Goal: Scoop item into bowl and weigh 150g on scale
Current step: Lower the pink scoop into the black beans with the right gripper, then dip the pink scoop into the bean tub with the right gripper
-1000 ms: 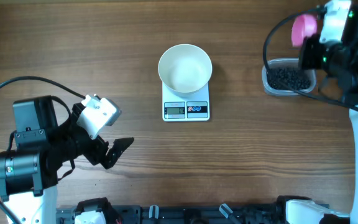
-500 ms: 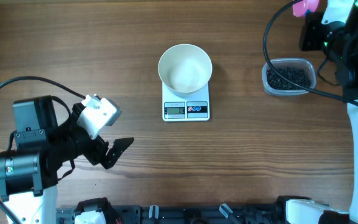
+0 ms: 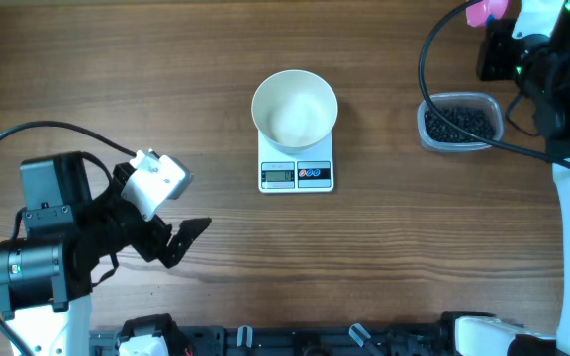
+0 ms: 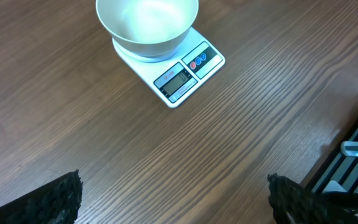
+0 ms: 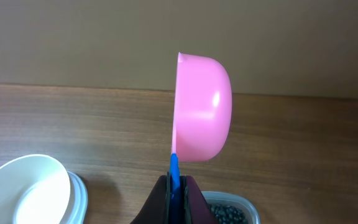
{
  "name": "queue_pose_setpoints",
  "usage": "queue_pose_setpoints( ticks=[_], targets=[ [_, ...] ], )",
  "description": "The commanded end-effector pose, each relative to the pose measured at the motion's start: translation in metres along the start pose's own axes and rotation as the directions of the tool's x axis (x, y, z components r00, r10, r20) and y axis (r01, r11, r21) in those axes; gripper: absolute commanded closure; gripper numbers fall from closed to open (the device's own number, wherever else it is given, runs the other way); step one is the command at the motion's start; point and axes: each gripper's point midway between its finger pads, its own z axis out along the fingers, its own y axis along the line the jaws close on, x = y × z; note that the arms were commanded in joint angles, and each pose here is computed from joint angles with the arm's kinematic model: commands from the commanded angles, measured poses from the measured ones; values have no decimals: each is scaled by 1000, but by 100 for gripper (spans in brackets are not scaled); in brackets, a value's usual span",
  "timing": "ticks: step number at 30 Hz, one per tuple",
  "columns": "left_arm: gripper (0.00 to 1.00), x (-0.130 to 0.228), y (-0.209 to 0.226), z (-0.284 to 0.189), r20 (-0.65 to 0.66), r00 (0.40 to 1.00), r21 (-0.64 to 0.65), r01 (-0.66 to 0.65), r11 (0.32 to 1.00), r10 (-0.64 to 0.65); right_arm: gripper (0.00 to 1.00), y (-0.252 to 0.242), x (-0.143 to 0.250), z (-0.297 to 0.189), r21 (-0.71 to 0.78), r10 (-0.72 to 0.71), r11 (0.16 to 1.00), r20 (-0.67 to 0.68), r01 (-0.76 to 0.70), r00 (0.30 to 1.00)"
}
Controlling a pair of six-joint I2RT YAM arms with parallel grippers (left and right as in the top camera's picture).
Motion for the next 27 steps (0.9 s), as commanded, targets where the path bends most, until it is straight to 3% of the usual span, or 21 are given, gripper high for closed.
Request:
queue_pose_setpoints(
  ticks=[1,13,17,27],
  targets=[
    [0,-2,7,4,-10,995,-2,-96,995,96,96,2,-7,-3,-14,-14,1000,17,14,1000],
    [0,-16,26,46,31,999,165,-25,986,20,96,2,-6,-3,-13,-39,999,15,40,999],
    [0,-21,13,41,86,991,207,-120,971,104,96,2,-6,-3,-13,-40,999,15,40,999],
    [0,-17,13,40,67,991,201,-129,971,118,96,2,-5,-3,-14,-43,999,13,44,999]
  ],
)
